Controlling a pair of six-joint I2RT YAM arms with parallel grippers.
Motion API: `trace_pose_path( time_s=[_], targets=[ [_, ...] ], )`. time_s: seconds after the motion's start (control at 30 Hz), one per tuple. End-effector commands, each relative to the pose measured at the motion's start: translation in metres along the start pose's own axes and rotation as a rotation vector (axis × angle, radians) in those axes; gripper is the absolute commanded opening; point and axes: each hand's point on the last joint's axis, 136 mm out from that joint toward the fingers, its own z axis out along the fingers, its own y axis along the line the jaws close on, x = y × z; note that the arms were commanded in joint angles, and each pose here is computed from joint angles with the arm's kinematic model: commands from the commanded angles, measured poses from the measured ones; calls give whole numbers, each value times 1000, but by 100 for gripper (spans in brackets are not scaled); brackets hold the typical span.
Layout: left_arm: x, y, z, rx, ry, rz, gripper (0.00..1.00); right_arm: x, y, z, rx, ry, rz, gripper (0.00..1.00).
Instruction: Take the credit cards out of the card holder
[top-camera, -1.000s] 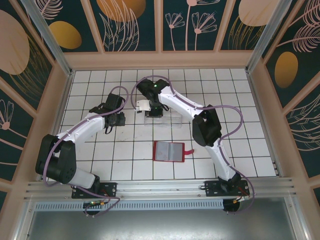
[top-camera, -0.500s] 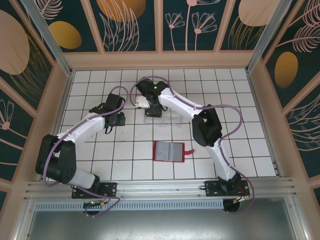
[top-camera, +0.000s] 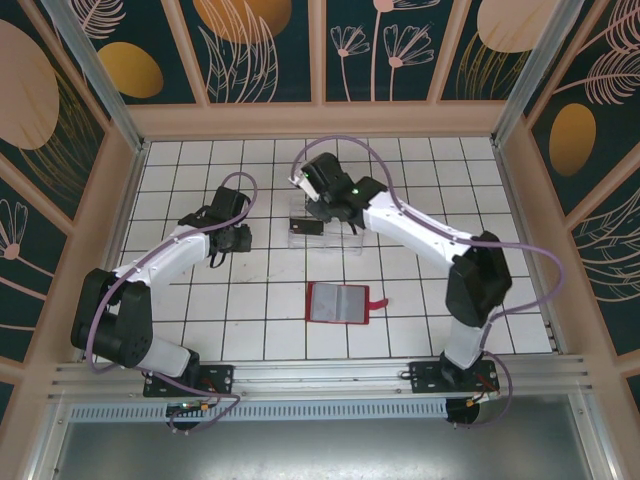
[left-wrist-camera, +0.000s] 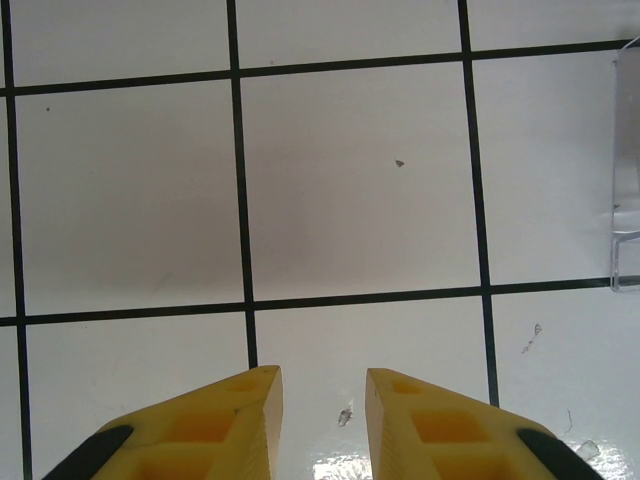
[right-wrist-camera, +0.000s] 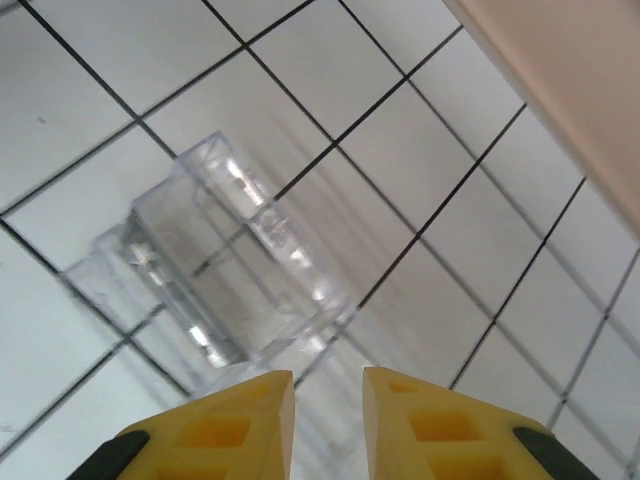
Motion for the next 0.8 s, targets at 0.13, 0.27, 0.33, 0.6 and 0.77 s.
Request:
trace_pose_path(
  time_s=[0.13, 0.27, 0.33, 0.6, 0.77],
  targets=[
    [-3, -2, -1, 22, -19, 10, 29, 63, 74, -3, -119, 188, 433, 23],
    [-3, -1, -1, 20, -20, 9, 28, 109, 115, -4, -164, 329, 484, 23],
    [-3, -1, -1, 22, -23, 11, 28, 125, 130, -5, -168, 367, 498, 26],
    [-2, -2, 1, 25, -19, 15, 28, 163, 169, -3, -195, 456, 517, 41],
    [-1, -3, 2, 28, -14, 17, 28, 180, 175, 6, -187, 503, 508, 46]
  ],
)
